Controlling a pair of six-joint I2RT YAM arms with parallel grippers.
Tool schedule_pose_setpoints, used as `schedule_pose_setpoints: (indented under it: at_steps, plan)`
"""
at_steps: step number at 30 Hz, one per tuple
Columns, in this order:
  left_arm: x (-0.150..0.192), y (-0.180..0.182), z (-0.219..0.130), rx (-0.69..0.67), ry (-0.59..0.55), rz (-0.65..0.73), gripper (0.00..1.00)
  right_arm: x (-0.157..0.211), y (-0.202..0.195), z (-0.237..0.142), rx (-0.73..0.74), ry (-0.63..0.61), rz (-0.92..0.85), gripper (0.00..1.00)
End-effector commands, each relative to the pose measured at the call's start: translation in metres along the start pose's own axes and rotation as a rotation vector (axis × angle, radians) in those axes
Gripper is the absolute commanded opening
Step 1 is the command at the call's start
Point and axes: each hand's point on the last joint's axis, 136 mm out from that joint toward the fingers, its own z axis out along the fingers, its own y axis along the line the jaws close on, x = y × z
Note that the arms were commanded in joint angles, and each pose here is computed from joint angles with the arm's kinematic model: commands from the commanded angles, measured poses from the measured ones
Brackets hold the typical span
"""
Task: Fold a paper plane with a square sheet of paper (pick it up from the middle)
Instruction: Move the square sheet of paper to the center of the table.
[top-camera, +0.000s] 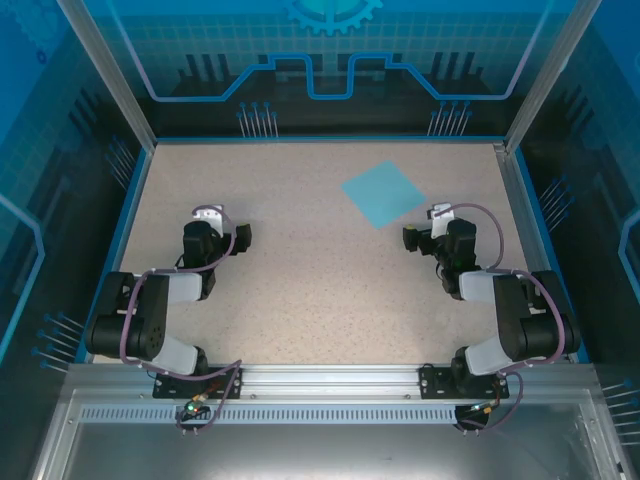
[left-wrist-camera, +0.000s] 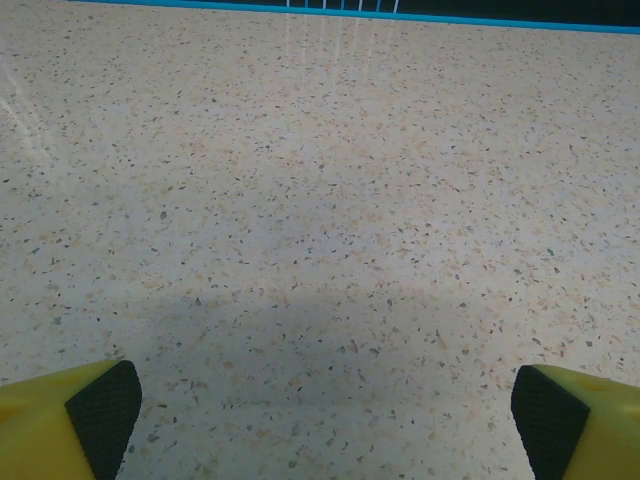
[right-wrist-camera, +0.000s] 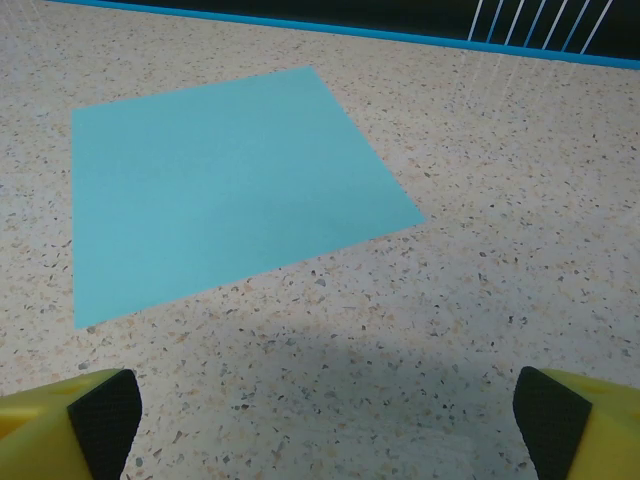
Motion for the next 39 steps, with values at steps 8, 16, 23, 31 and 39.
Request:
schedule_pose_setpoints:
  at_steps: [8, 16, 23, 31, 39]
  plan:
    - [-0.014, -0.004, 0.004, 0.021, -0.038, -0.005, 0.98, -0.012, -0.006, 0.003, 0.010, -0.035, -0.006, 0.99]
    - [-0.014, -0.004, 0.004, 0.022, -0.037, -0.007, 0.98, -0.012, -0.006, 0.003, 0.011, -0.035, -0.005, 0.99]
    - [-0.014, -0.004, 0.003, 0.023, -0.041, -0.005, 0.98, -0.014, -0.006, 0.002, 0.011, -0.042, -0.009, 0.99]
    - [-0.033, 0.005, -0.018, -0.056, -0.008, -0.058, 0.98, -0.058, -0.014, -0.021, 0.150, 0.016, 0.002, 0.99]
    - [-0.065, 0.019, -0.067, -0.196, 0.108, -0.291, 0.99, -0.081, 0.026, -0.022, 0.032, 0.245, 0.237, 0.99]
